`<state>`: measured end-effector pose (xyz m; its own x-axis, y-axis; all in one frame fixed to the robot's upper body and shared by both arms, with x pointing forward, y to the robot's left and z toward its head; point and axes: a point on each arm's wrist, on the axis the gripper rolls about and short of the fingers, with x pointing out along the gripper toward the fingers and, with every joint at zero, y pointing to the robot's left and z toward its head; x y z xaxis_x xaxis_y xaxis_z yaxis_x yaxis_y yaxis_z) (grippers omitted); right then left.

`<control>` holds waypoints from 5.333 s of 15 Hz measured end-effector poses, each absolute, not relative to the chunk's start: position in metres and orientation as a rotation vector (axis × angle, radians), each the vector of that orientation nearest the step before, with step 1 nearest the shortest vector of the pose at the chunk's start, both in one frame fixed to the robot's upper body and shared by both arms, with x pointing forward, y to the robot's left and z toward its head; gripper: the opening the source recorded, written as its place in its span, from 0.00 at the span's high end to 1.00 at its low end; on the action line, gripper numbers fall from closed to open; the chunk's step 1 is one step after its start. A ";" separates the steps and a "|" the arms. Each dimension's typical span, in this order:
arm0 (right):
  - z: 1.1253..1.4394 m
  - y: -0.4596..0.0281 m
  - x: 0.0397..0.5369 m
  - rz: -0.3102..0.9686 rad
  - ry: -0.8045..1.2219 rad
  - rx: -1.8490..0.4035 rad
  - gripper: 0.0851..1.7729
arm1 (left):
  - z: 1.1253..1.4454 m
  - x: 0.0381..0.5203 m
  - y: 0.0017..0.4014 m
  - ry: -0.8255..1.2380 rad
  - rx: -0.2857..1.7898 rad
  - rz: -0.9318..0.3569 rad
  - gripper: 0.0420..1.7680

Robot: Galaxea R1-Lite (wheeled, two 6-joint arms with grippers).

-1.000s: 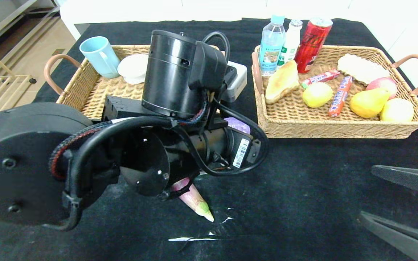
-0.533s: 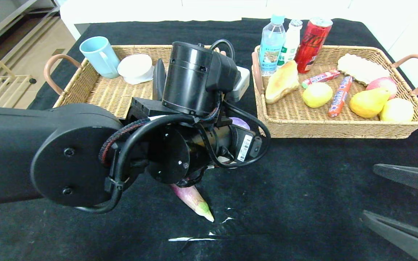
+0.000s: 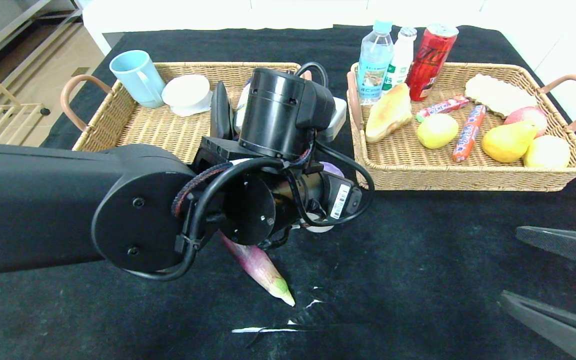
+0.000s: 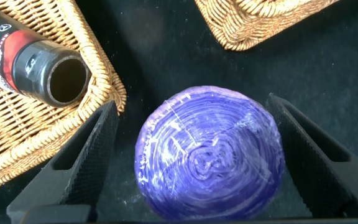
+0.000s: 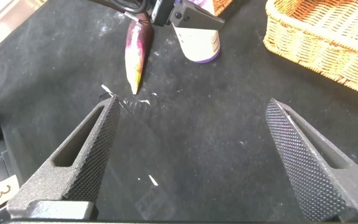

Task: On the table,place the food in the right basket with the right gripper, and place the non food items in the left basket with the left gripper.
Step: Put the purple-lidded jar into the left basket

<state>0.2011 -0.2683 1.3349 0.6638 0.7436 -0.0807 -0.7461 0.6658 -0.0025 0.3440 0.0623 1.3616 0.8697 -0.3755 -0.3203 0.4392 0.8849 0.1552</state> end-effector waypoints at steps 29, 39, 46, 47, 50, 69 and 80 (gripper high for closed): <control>1.334 -0.269 0.198 0.847 0.067 -0.057 0.04 | 1.393 0.315 0.085 0.236 0.186 -0.459 0.46; 1.327 -0.266 0.203 0.851 0.104 -0.065 0.04 | 1.442 0.303 0.145 0.113 0.094 -0.364 0.46; 1.326 -0.266 0.204 0.849 0.106 -0.065 0.04 | 1.450 0.357 0.144 0.063 0.153 -0.315 0.46; 1.327 -0.266 0.204 0.848 0.104 -0.064 0.04 | 1.450 0.366 0.142 0.060 0.154 -0.306 0.46; 1.327 -0.266 0.204 0.846 0.101 -0.064 0.04 | 1.445 0.388 0.136 0.065 0.175 -0.285 0.46; 1.325 -0.266 0.204 0.849 0.109 -0.067 0.04 | 1.430 0.411 0.130 0.096 0.178 -0.253 0.16; 1.321 -0.265 0.205 0.852 0.124 -0.082 0.04 | 1.406 0.311 0.158 0.421 0.036 -0.262 0.06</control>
